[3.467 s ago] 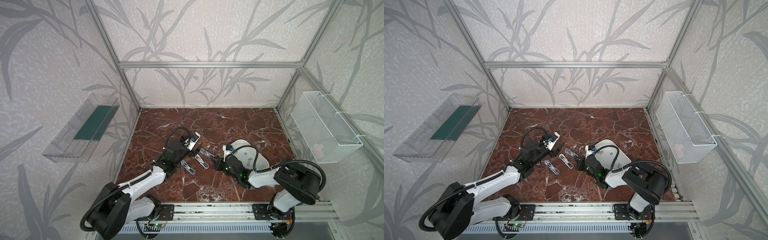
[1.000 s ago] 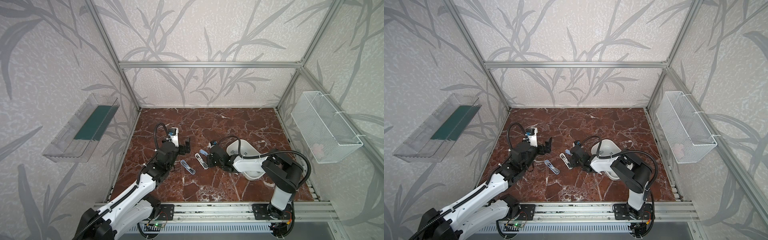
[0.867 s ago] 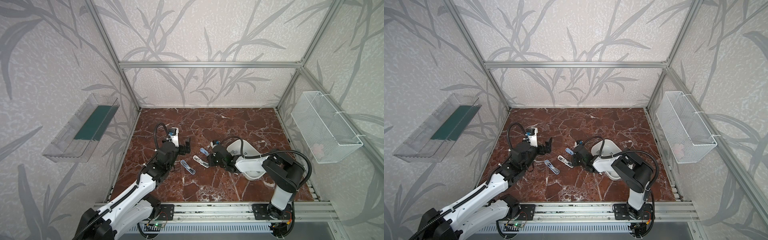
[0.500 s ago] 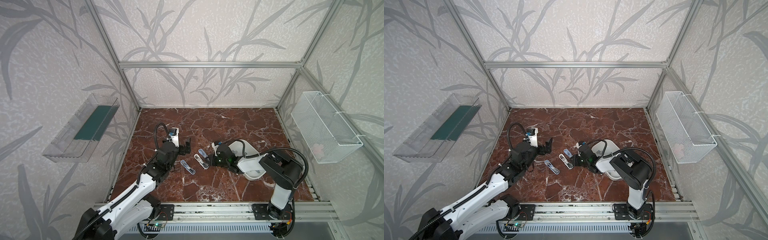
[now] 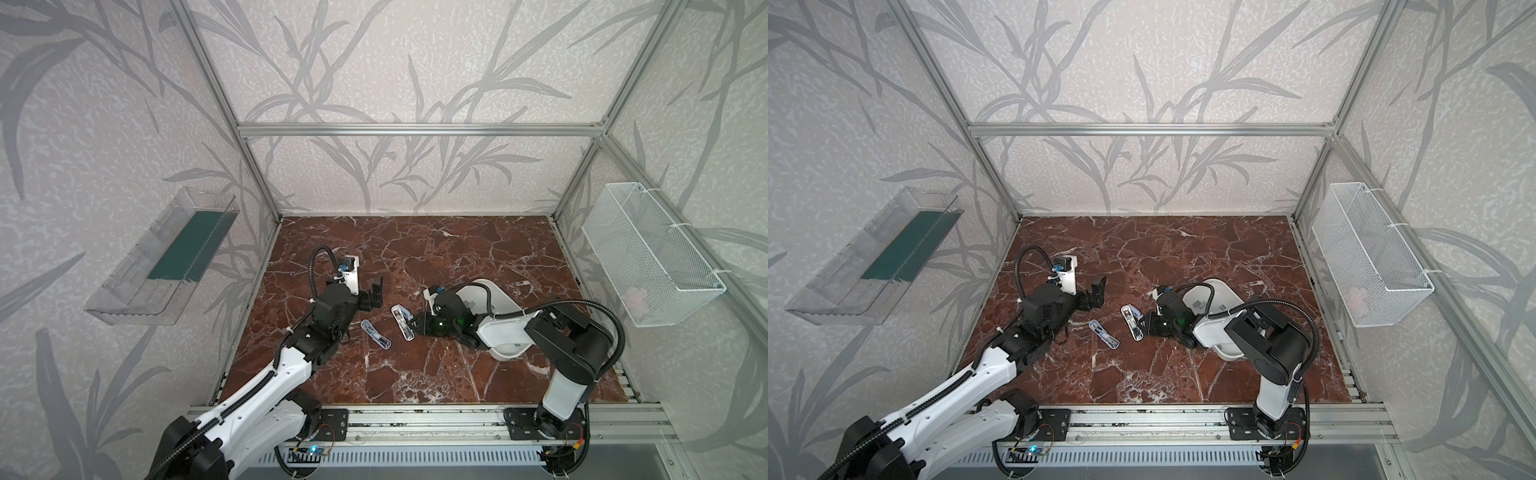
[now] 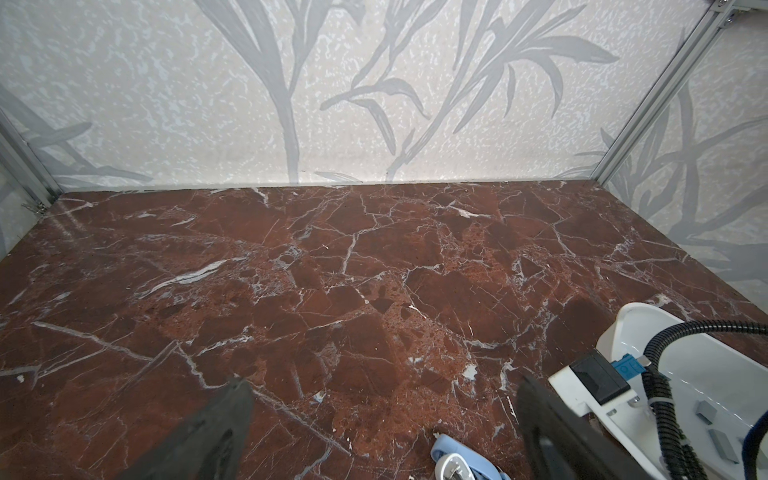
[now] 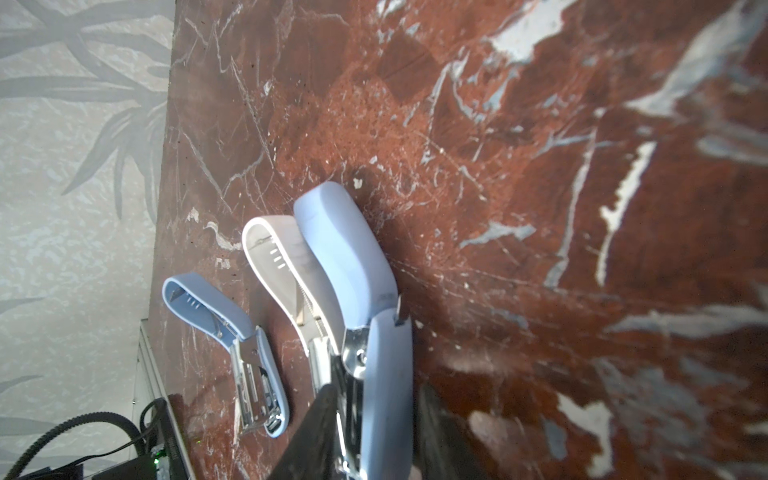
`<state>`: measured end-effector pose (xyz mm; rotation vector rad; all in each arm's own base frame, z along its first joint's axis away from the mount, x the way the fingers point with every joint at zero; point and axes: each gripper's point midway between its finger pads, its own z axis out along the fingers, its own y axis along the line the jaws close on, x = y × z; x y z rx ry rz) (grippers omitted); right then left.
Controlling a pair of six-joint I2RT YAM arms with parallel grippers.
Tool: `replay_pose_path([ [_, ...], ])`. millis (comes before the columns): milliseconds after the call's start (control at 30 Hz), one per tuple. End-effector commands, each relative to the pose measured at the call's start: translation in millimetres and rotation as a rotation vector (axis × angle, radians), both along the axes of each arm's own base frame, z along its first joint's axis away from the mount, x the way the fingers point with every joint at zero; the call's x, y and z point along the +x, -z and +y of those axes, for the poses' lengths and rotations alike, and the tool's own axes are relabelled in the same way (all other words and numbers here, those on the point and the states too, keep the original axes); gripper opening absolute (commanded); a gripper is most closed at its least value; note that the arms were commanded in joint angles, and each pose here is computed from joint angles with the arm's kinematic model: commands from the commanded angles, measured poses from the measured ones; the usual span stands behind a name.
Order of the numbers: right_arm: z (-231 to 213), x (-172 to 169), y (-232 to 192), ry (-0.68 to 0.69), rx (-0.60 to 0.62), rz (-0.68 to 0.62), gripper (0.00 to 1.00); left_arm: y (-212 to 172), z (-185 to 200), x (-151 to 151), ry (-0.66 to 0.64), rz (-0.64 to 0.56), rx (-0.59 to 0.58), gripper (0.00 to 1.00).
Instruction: Load the staples into the stapler
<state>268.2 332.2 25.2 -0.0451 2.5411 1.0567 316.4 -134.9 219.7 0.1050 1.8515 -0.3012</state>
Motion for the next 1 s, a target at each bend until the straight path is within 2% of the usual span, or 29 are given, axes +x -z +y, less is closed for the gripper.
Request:
replay_pose_path([
  [0,-43.9,-27.3,51.5,0.030,-0.228,0.134,0.37,1.4,-0.2,-0.1,0.001,0.014,-0.008,0.99],
  [200,-56.5,-19.7,48.0,0.036,-0.324,0.087,0.37,1.0,-2.1,1.3,0.008,0.021,-0.002,0.99],
  [300,-57.3,-16.2,41.1,0.039,-0.321,0.062,0.29,1.3,-2.2,1.1,0.009,0.021,-0.002,0.99],
  [433,-54.1,-15.5,40.7,0.032,-0.290,0.074,0.22,1.8,-2.7,0.4,0.013,0.021,-0.005,0.99],
  [667,-55.7,-13.2,41.2,0.037,-0.188,0.095,0.21,0.6,-2.5,-0.2,0.015,0.018,-0.001,0.99],
  [867,-53.3,-17.1,44.4,0.029,-0.155,0.131,0.04,0.8,-3.4,-0.2,0.019,0.017,-0.002,0.99],
  [967,-55.2,-18.3,45.4,0.043,-0.119,0.152,0.02,3.4,-3.6,-0.1,0.020,0.025,0.002,0.99],
])
